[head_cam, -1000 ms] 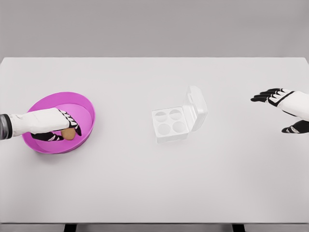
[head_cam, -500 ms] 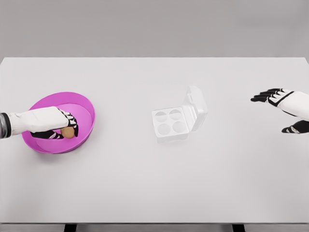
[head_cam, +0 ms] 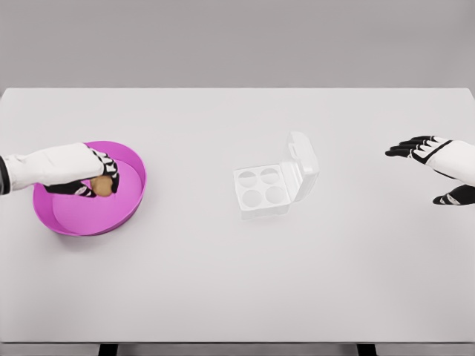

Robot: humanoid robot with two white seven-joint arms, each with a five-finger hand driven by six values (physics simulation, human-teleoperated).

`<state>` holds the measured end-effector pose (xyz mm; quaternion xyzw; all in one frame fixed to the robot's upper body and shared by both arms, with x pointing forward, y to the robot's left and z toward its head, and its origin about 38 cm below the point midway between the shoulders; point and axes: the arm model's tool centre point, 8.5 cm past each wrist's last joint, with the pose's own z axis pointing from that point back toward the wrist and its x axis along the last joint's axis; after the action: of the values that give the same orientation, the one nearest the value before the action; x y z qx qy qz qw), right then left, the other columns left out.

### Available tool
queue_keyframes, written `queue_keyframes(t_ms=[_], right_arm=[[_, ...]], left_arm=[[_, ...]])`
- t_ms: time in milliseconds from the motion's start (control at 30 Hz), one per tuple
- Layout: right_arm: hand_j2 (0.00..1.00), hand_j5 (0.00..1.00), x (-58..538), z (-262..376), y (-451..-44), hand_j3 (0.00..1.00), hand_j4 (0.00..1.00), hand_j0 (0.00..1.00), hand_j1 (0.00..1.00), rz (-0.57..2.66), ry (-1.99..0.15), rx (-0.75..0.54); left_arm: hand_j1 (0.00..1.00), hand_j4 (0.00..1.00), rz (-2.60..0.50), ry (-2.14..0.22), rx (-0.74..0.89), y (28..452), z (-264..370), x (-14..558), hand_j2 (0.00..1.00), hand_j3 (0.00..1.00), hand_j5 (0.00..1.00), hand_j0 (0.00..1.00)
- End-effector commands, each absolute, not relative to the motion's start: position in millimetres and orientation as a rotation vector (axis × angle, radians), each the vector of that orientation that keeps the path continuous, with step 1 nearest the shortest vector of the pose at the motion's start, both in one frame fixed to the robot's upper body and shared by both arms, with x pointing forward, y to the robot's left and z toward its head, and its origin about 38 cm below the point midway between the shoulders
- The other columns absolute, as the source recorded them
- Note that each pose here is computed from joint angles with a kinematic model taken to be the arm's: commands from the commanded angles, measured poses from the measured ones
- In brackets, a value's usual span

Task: Pack egg into the box and close the box lid

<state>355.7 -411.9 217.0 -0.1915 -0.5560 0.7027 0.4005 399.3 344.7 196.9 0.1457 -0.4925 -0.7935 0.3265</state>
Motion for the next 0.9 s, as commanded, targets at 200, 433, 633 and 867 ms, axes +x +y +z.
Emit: queue_keyframes(t_ms=[200,433,633,867], right_arm=[[1.00,1.00,356,218,-412,1.00,1.00,1.00,1.00,1.770,-1.411,-0.481],[1.00,1.00,352,213,-411,1.00,1.00,1.00,1.00,1.776,-1.402,-0.466],[1.00,1.00,352,213,-411,1.00,1.00,1.00,1.00,1.774,-1.400,-0.466],[1.00,1.00,353,213,-412,1.00,1.00,1.00,1.00,1.771,-1.402,-0.468]], left_arm=[[0.40,0.40,-2.053,-1.400,0.419,337,227,400,0.40,0.40,0.40,0.40],[0.39,0.39,-2.046,-1.464,0.430,326,237,403,0.39,0.39,0.39,0.39],[0.34,0.34,-2.036,-1.495,0.425,319,238,405,0.34,0.34,0.34,0.34],[0.34,0.34,-2.011,-1.578,0.391,296,237,409,0.34,0.34,0.34,0.34]])
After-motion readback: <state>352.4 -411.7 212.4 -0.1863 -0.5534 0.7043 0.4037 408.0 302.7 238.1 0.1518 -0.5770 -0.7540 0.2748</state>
